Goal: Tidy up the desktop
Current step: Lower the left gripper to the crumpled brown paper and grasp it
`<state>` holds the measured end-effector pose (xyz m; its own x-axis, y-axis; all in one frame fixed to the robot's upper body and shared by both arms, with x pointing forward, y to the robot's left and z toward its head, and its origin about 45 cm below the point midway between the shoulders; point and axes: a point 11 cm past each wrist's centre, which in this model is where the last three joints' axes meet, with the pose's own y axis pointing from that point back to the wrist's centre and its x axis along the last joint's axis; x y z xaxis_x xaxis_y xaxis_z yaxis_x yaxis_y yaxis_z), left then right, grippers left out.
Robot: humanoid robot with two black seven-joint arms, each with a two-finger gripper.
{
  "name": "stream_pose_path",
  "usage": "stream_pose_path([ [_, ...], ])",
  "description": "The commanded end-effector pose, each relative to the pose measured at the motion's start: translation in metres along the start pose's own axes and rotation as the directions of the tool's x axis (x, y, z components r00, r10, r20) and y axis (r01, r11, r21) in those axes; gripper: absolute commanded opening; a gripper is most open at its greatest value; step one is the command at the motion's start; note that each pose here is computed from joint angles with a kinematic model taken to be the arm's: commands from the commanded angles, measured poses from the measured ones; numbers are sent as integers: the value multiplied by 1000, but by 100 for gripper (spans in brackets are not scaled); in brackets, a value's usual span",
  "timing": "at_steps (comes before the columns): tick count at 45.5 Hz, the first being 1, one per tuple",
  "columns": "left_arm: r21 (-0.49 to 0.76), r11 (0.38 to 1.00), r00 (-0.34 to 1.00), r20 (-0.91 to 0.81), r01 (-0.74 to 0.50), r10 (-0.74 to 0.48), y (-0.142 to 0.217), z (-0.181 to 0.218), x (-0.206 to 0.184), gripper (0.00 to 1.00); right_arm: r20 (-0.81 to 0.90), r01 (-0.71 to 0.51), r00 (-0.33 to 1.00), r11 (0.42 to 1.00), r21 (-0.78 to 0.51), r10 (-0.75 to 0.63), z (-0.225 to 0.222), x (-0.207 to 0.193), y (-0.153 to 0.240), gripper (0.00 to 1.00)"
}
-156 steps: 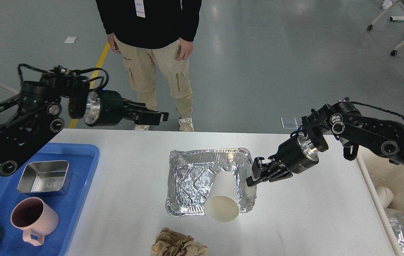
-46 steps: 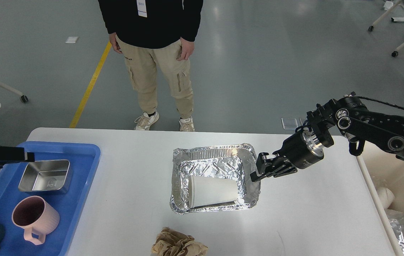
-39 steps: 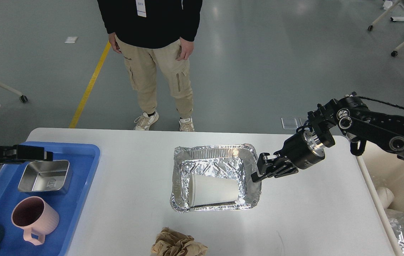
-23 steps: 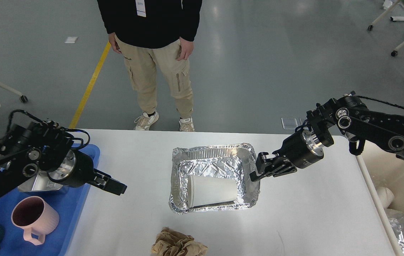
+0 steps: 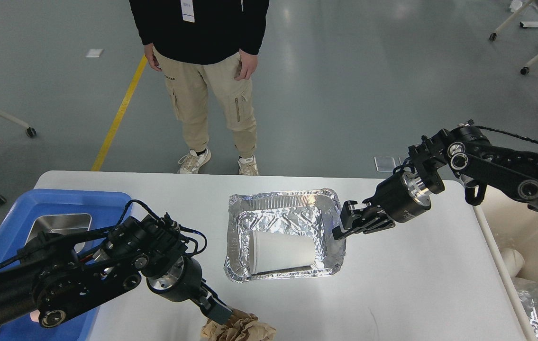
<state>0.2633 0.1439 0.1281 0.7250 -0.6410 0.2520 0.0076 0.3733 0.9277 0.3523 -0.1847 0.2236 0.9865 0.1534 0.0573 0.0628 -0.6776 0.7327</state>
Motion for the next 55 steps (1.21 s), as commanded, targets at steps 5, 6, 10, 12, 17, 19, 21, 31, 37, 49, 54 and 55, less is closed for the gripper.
stream_pose_path([
  [5,-36,999,999,39,9,-8,-18,22,-2,97,0,-3,1000,1000,4,3,-1,0,1,0],
  [6,-36,999,999,41,13,-12,-20,23,-4,97,0,-3,1000,1000,3,3,0,0,1,0],
  [10,-36,999,999,41,28,-27,-26,24,-12,97,-2,-1,1000,1000,4,1,-1,0,0,0],
  [12,-35,999,999,40,30,-28,-28,25,-15,97,-2,-2,1000,1000,5,2,-2,0,0,0],
  [17,-29,999,999,36,21,-20,-33,24,-20,97,-4,-4,1000,1000,6,4,-2,1,1,0],
  [19,-22,1000,999,30,16,-16,-37,22,-23,97,-7,0,1000,1000,8,1,-3,0,1,0],
  [21,-16,1000,1000,21,9,-9,-39,19,-24,97,-10,2,1000,1000,11,-2,-5,-1,0,0],
  [31,3,1000,999,-31,-26,26,-49,6,-23,97,-12,2,1000,1000,17,-2,-6,-1,0,0],
  [37,-4,999,998,-37,-51,51,-54,8,-21,93,-13,3,1000,1000,17,-3,-6,-2,0,0],
  [49,-70,996,998,-26,-55,53,-51,11,-17,48,-12,-4,1000,1000,15,4,-5,-2,4,0],
  [54,-92,994,998,-23,-59,57,-48,11,-14,26,-14,-3,1000,1000,16,3,-6,-2,4,0],
  [55,-102,993,998,-23,-59,57,-48,12,-14,23,-14,-1,1000,1000,17,1,-6,-3,3,0],
])
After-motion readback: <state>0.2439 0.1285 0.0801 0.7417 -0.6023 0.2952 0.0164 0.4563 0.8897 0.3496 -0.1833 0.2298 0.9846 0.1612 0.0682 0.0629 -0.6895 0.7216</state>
